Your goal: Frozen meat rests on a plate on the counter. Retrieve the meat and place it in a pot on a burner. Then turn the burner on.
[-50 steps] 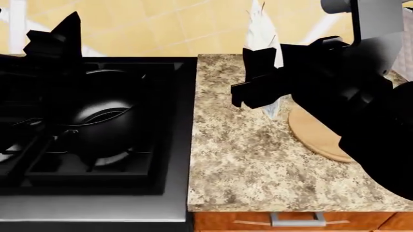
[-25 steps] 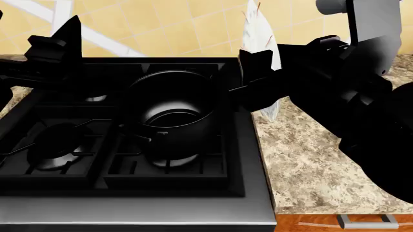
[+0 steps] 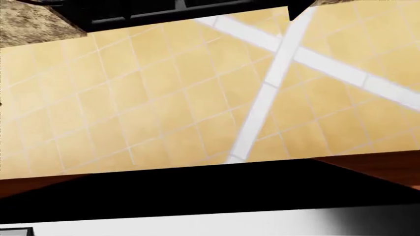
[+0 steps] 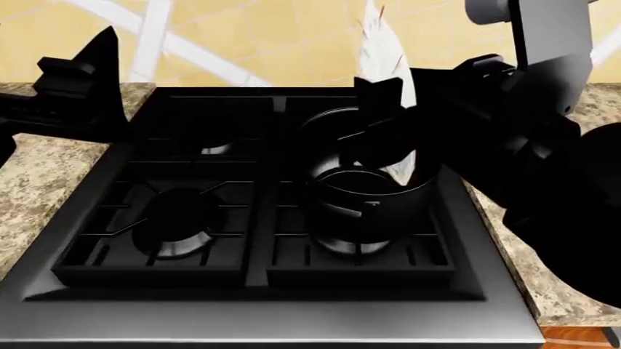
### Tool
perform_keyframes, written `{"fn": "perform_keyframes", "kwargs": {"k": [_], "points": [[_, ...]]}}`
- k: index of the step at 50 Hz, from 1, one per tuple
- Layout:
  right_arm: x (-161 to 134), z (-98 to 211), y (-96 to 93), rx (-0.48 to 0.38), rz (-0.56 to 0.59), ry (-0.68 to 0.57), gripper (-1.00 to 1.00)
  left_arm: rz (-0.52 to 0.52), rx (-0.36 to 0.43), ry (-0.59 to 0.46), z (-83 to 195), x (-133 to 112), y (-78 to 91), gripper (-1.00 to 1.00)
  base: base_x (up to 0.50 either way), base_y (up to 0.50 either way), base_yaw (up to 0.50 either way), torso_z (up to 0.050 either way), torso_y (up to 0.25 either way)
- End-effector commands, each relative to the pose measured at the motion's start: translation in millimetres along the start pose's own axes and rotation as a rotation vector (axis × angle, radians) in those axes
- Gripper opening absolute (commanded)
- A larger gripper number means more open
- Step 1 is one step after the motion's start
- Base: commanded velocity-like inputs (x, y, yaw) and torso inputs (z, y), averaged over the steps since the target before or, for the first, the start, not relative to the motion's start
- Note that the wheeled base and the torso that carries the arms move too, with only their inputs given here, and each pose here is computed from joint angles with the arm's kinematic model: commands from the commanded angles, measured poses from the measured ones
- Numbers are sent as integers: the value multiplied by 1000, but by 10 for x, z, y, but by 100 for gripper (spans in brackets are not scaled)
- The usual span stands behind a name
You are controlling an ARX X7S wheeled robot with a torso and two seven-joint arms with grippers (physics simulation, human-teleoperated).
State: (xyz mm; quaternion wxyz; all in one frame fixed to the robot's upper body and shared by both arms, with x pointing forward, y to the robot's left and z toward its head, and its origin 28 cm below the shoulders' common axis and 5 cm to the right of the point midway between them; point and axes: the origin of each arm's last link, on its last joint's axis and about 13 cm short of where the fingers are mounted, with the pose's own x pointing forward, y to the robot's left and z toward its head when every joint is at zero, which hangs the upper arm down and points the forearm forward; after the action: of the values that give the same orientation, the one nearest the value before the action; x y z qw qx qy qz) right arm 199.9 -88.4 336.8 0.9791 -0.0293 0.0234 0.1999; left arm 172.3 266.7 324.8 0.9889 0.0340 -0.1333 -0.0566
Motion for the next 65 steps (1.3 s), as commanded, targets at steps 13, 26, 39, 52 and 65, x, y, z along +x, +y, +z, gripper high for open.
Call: {"fn": "perform_keyframes", "kwargs": {"k": [13,26,39,52,65], "points": [[223,148,-61,17,-20,86,-100,0,-32,9,-112,33,49,100,0,0,0,0,1],[657,235,-222,7,-30,135,-100,24,-50,25,-203,73,100,100,0,0,0,0,0],[847,154,-309,21,-44,186,-100,36,-51,43,-260,111,118,100,0,0,0,0,0],[989,113,-366,18,-45,202,-100,41,-48,56,-308,141,120,100,0,0,0,0,1],[1085,25,-384,13,-37,243,-100,48,-50,61,-300,100,116,100,0,0,0,0,0]]}}
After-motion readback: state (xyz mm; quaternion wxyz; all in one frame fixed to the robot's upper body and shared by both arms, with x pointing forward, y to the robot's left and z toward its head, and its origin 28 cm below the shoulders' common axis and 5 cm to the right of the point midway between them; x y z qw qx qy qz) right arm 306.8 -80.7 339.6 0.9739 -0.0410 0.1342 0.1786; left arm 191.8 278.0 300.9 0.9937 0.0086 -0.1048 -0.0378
